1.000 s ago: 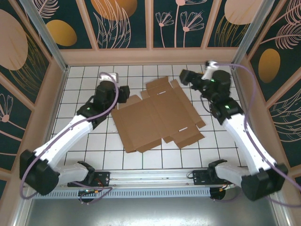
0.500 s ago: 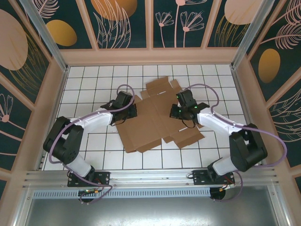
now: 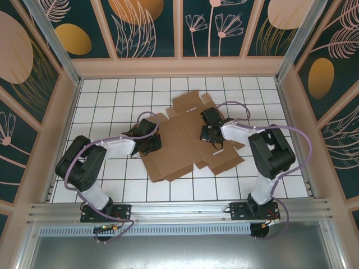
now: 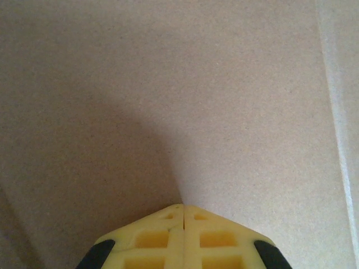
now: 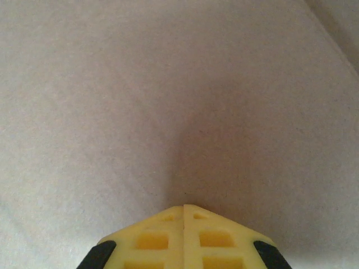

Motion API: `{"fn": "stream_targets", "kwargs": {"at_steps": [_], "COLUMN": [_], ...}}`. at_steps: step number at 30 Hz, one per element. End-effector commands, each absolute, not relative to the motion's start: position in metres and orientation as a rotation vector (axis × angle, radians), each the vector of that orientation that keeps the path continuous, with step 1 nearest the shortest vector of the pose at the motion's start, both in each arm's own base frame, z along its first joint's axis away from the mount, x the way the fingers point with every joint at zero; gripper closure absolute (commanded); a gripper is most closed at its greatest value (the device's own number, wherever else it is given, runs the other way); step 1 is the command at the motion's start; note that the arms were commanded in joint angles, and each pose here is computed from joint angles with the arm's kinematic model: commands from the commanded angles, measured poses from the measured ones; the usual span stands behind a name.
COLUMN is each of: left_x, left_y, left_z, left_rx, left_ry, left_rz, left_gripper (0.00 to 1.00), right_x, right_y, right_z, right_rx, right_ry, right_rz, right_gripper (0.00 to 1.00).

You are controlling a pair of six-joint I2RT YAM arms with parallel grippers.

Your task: Fold the paper box

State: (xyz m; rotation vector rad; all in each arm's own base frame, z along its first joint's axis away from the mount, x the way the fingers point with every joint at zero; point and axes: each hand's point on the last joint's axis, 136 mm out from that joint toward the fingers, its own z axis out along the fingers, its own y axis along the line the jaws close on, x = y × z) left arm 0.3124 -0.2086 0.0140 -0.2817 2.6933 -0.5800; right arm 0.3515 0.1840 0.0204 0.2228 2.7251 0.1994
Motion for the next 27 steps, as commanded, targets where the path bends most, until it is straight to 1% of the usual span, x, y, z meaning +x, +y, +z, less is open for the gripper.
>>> {"fn": "stream_targets", "kwargs": {"at_steps": [1, 6, 11, 13, 15, 18, 20, 22, 24, 25, 26, 27], "left_x": [0.27, 0.251, 0.24, 0.24, 0.237, 0.24, 0.252, 0.268, 0.28, 0.286, 0.29, 0.296], "left_y": [-0.197, -0.211, -0.233, -0.241, -0.245, -0.259, -0.257, -0.257, -0.26, -0.262, -0.264, -0.27], "left_z": [-0.02, -0.022, -0.014, -0.009, -0.016, -0.008, 0.003, 0.028, 0.05, 0.061, 0.068, 0.079], "left_rx": [-0.302, -0.219, 0.005, 0.06, 0.068, 0.098, 0.119, 0.133, 0.145, 0.148, 0.151, 0.158], "left_ry": [2.857, 2.917, 2.938, 2.93, 2.954, 2.929, 2.884, 2.803, 2.735, 2.708, 2.691, 2.66], "left_rz": [-0.543, -0.607, -0.54, -0.53, -0.541, -0.619, -0.562, -0.526, -0.525, -0.53, -0.54, -0.567], "left_gripper": [1.0, 1.0, 1.0, 1.0, 1.0, 0.97, 0.95, 0.93, 0.91, 0.91, 0.9, 0.9], "right_x": [0.37, 0.395, 0.418, 0.424, 0.426, 0.426, 0.429, 0.433, 0.439, 0.442, 0.444, 0.446], "right_y": [0.182, 0.207, 0.238, 0.252, 0.265, 0.28, 0.278, 0.271, 0.265, 0.26, 0.254, 0.252], "right_z": [0.014, 0.003, -0.005, -0.005, -0.005, -0.001, 0.009, 0.032, 0.061, 0.076, 0.086, 0.091], "right_rx": [0.194, 0.15, 0.089, 0.052, 0.018, -0.036, -0.038, -0.02, -0.012, -0.009, 0.004, -0.002], "right_ry": [2.7, 2.728, 2.759, 2.766, 2.771, 2.774, 2.754, 2.697, 2.614, 2.572, 2.55, 2.544], "right_rz": [0.121, 0.232, 0.333, 0.405, 0.467, 0.539, 0.524, 0.548, 0.605, 0.615, 0.602, 0.596], "right_gripper": [1.0, 1.0, 0.97, 0.97, 0.96, 0.94, 0.94, 0.93, 0.89, 0.83, 0.72, 0.7]}}
